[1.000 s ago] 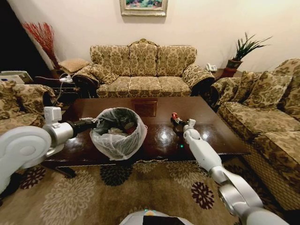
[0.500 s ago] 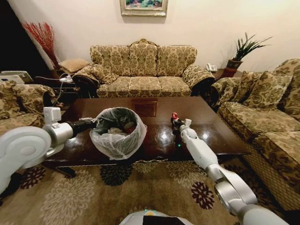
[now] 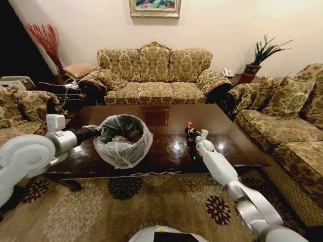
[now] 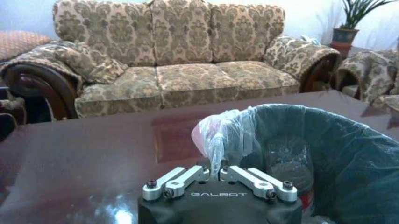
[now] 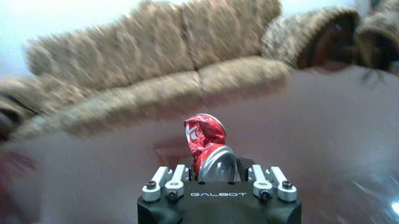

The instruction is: Move to the front of the table and place the trash on the table into the trash bin.

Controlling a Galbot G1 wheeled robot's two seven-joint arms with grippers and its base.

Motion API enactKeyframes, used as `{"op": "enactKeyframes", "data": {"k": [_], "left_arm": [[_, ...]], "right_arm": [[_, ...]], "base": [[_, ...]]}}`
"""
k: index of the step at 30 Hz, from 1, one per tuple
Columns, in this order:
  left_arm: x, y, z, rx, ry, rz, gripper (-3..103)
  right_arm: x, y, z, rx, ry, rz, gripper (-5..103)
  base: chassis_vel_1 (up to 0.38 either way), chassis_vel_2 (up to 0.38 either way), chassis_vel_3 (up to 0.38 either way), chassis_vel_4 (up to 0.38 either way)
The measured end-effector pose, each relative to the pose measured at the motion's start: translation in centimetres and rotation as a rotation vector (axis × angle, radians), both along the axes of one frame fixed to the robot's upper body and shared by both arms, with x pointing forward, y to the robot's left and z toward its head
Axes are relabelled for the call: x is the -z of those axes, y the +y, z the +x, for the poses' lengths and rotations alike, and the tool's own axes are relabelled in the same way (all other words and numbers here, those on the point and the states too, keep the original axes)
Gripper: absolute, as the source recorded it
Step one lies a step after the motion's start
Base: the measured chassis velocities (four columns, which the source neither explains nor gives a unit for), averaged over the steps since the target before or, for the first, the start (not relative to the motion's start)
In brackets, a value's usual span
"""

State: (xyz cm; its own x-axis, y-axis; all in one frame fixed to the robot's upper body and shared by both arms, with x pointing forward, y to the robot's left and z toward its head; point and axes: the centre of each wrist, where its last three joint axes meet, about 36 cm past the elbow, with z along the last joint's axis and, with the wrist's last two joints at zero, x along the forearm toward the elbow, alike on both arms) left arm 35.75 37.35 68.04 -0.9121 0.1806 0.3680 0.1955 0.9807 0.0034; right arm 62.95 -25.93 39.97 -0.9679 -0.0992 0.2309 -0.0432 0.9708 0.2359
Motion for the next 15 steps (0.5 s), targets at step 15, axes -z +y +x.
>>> {"op": "enactKeyframes", "data": {"k": [15], "left_arm": [[2.7, 0.9, -0.1, -0.069, -0.041, 0.002, 3]], "right_arm": [[-19.1, 9.0, -16.7, -0.635, -0.415, 0.304, 39]], "base": [[0.0, 0.0, 0.0, 0.0]]}}
